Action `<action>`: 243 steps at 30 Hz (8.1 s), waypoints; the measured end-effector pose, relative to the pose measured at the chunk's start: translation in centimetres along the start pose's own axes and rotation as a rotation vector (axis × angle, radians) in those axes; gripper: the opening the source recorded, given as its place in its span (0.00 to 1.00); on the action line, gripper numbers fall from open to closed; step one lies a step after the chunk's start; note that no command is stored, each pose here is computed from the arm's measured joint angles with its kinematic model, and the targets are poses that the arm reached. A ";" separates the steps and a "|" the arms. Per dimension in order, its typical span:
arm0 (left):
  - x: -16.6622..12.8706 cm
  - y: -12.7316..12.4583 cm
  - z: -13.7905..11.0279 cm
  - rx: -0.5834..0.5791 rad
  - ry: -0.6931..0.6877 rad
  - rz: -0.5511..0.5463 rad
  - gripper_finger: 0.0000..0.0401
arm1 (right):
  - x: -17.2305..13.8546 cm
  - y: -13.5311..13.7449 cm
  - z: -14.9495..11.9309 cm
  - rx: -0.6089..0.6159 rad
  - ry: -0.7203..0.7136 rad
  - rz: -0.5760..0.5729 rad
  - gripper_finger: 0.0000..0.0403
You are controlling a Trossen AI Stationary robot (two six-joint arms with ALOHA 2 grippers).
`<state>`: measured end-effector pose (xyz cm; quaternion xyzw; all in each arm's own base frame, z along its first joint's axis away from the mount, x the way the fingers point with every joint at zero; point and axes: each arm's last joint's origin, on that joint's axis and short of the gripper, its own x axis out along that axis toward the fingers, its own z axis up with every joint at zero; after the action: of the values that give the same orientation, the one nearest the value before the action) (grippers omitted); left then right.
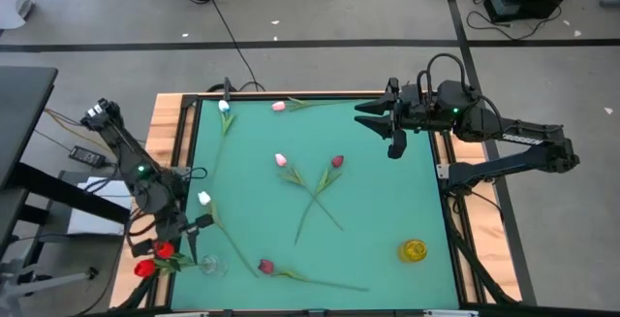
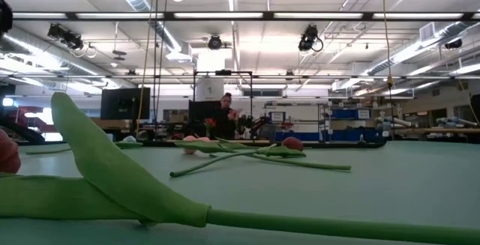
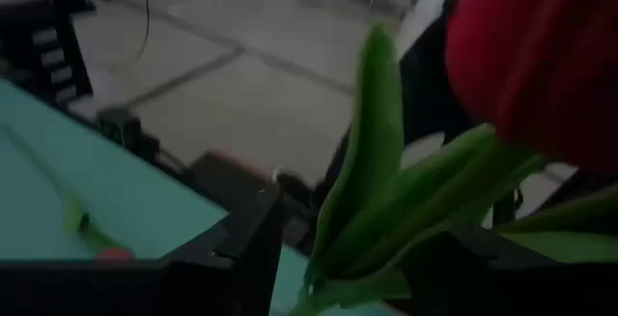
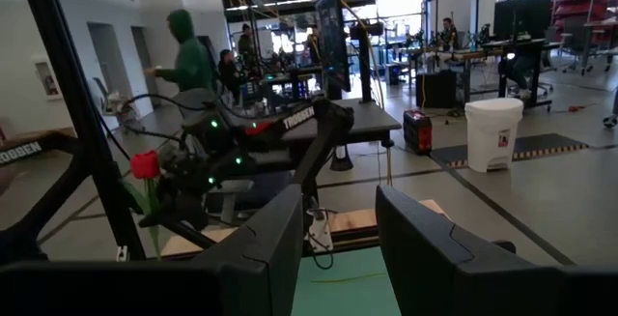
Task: Sort flowers into vase by color
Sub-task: Put the red tulip into the white transparent vase, then put the bottom pink tulip into the white transparent vase
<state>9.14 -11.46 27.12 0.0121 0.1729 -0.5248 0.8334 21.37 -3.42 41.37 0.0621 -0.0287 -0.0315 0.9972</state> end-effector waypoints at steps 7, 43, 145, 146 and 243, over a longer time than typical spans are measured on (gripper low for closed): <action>-0.5 -0.5 3.5 -0.024 0.132 -0.024 0.54 | 0.0 0.0 0.0 0.000 0.000 0.000 0.35; -10.5 0.3 7.5 -0.181 0.451 0.626 0.58 | 0.0 0.0 0.0 0.000 -0.001 0.000 0.35; 2.5 13.0 -2.2 -1.592 0.131 1.441 0.58 | 1.2 1.3 -1.7 0.621 0.111 -0.016 0.35; 2.6 13.7 -2.2 -1.602 0.096 1.444 0.58 | 1.3 1.3 -1.8 0.641 0.114 -0.016 0.35; -12.2 10.3 9.1 -0.407 -0.621 1.120 0.02 | -1.0 0.8 -0.1 0.185 0.019 -0.090 0.29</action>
<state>15.97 1.94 37.64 -0.2092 -0.0119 0.0511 0.9765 20.38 -2.51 41.36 0.1553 -0.0191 -0.0730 0.9850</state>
